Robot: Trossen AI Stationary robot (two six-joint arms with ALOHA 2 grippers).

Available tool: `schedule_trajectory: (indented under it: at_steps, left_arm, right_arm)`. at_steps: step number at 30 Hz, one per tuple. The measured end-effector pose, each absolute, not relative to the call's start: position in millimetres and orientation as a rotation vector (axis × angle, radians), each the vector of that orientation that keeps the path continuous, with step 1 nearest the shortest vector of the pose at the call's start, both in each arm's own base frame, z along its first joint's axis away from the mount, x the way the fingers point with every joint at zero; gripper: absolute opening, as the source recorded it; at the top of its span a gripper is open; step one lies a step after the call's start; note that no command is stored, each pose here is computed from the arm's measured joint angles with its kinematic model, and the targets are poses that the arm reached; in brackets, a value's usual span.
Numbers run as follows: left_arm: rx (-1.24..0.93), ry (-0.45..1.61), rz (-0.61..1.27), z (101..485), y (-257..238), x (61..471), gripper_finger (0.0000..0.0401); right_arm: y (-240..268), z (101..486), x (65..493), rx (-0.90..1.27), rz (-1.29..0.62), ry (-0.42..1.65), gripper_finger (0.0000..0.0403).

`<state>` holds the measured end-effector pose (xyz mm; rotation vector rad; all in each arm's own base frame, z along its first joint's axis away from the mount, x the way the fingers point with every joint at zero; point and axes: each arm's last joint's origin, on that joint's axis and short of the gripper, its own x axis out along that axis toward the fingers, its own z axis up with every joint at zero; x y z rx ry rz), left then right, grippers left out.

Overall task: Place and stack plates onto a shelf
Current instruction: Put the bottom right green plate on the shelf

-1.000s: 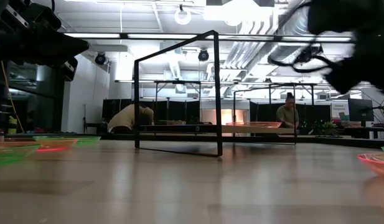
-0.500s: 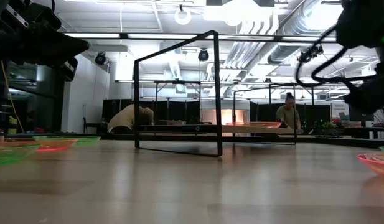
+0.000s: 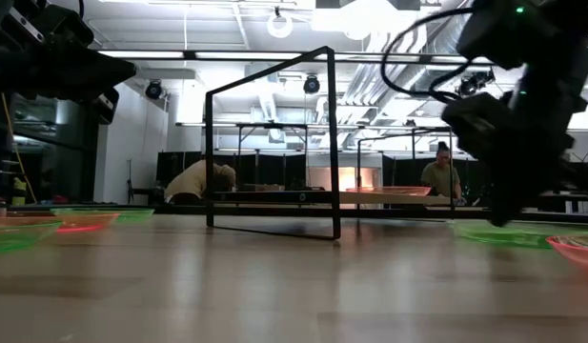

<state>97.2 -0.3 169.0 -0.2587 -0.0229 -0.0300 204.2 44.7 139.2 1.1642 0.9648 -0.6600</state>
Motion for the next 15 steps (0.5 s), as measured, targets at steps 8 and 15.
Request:
schedule_trajectory:
  at_steps: [8,15]
  left_arm:
    - [-0.259,-0.023,-0.029,169,0,97,0.0]
    - [-0.259,-0.023,-0.03,169,0,97,0.0]
  right_arm:
    - [39,172,194,1.078,-0.654,1.001,0.0]
    - [39,186,157,1.104,-0.721,1.182,0.0]
